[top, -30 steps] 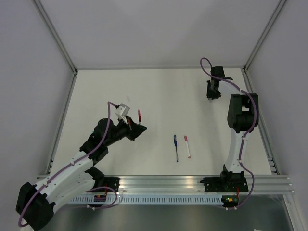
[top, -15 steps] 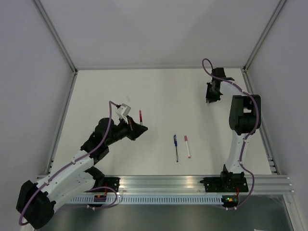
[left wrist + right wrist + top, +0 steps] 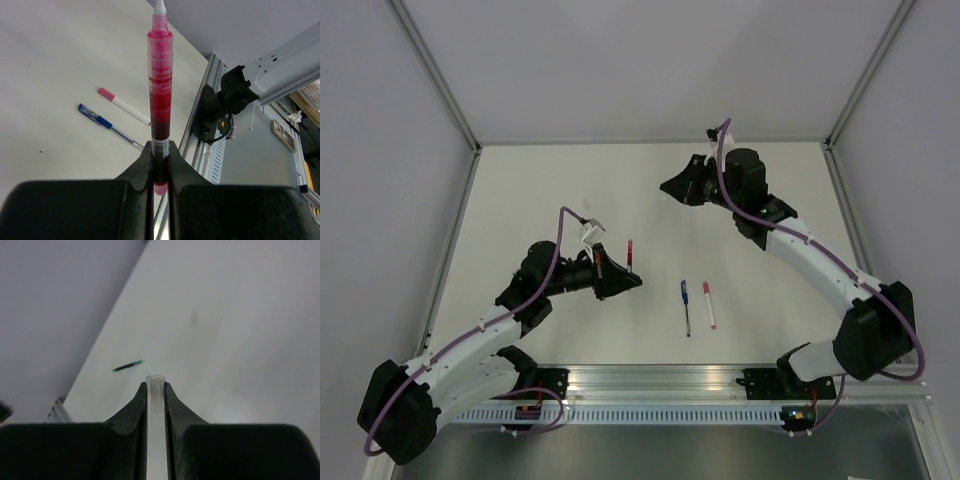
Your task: Insert the pens into the pen caps
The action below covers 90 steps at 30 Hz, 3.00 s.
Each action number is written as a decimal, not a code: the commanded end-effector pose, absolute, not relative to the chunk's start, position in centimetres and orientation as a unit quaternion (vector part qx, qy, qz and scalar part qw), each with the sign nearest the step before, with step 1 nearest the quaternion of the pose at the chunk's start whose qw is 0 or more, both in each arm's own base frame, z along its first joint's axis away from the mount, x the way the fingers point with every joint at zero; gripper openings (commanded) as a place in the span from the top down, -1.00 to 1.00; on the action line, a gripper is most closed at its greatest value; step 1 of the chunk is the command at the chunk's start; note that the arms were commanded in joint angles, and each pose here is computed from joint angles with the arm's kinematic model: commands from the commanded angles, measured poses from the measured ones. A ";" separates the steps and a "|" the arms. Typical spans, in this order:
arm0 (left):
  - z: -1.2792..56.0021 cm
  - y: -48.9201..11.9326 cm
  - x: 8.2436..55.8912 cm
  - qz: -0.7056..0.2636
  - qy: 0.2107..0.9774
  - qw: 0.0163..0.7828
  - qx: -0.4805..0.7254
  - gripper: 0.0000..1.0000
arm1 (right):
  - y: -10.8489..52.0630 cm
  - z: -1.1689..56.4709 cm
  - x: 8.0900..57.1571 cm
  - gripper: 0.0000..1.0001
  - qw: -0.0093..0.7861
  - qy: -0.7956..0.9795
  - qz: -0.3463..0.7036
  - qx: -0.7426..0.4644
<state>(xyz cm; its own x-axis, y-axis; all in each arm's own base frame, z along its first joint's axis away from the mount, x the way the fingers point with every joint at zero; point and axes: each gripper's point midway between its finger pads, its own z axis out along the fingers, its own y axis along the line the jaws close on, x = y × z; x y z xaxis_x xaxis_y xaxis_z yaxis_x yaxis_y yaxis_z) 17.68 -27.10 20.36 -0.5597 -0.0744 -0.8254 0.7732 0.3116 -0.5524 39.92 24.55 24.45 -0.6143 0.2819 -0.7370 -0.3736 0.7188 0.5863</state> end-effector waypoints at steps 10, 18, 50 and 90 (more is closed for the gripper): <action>25.1 -26.9 15.4 -0.571 0.621 0.448 0.296 0.95 | 33.8 38.7 25.4 1.00 0.544 0.654 0.511 -0.123; 27.2 -26.3 13.0 -0.598 0.558 0.473 0.327 0.95 | 35.5 38.7 21.5 1.00 0.537 0.626 0.545 -0.152; 26.9 -26.3 12.7 -0.600 0.552 0.471 0.336 0.95 | 36.2 41.0 18.3 1.00 0.553 0.561 0.595 -0.160; 26.6 -26.3 13.1 -0.594 0.560 0.475 0.329 0.95 | 35.6 40.3 18.5 1.00 0.567 0.574 0.565 -0.173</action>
